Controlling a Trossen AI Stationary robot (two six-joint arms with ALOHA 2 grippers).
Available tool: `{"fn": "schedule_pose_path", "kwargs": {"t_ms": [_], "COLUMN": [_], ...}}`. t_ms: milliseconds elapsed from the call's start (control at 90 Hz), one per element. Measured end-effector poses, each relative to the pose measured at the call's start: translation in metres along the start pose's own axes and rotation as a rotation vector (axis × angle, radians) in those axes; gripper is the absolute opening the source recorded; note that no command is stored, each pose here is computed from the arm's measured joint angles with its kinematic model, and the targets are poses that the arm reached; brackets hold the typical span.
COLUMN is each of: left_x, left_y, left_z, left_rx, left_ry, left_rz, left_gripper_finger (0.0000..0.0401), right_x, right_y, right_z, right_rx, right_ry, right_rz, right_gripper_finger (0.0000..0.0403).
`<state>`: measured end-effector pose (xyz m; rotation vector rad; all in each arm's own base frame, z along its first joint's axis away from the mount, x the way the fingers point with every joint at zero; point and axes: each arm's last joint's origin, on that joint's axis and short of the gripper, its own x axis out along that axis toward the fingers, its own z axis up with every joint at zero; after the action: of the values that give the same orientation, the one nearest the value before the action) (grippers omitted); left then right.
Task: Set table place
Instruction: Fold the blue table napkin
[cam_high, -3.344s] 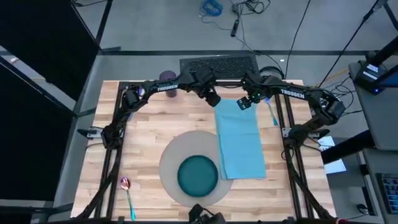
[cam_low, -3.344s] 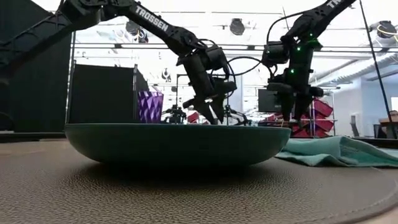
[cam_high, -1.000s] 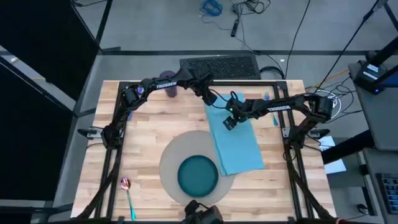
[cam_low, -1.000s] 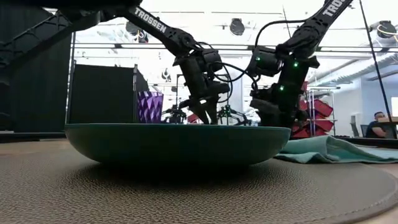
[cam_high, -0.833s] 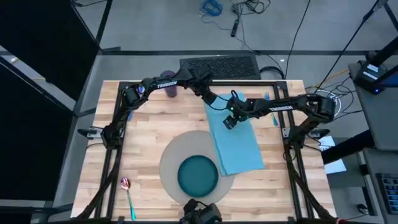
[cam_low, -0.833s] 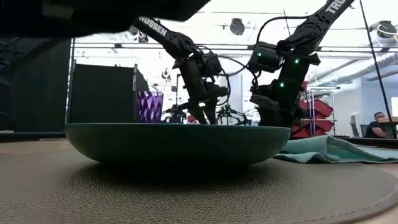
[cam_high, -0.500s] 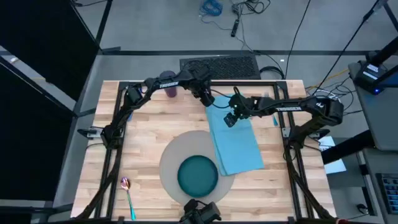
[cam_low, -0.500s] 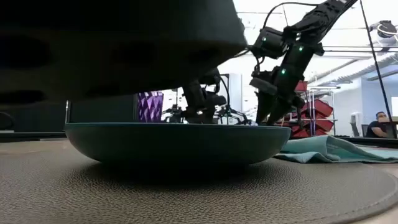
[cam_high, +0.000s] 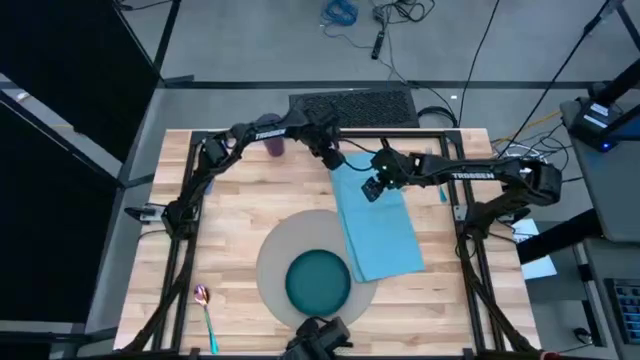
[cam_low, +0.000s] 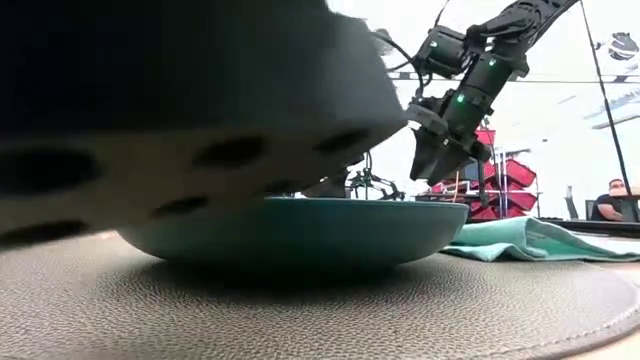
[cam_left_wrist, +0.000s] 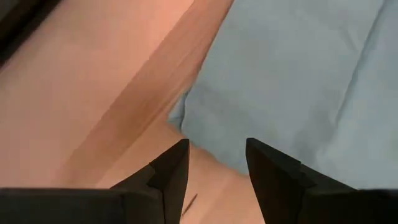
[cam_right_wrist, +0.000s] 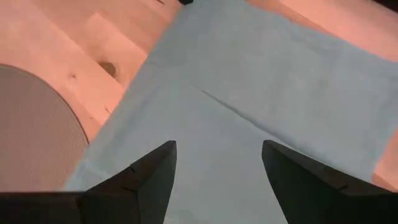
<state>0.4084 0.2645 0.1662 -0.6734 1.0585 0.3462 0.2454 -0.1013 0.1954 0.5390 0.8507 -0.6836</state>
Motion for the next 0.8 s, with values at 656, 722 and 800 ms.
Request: {"fn": "schedule_pose_path", "kwargs": {"t_ms": [656,722,800], "left_x": [0.002,0.005,0.004], "left_y": [0.029,0.033,0.035], "left_z": [-0.001,0.0,0.0], "left_rx": [-0.227,-0.241,-0.246], "left_ry": [0.054,0.054,0.06], "left_rz": [-0.121,-0.136,-0.158], "left_gripper_finger": [0.0144,0.0144,0.0144], "right_x": [0.0,0.0,0.0], "right_y": [-0.001,0.0,0.0], "right_z": [-0.002,-0.002,-0.002], "right_rx": [-0.005,-0.007,-0.012], "right_ry": [0.018,0.019,0.026], "right_rz": [-0.003,0.001,0.014], "right_gripper_finger": [0.0231,0.0231,0.0231]}}
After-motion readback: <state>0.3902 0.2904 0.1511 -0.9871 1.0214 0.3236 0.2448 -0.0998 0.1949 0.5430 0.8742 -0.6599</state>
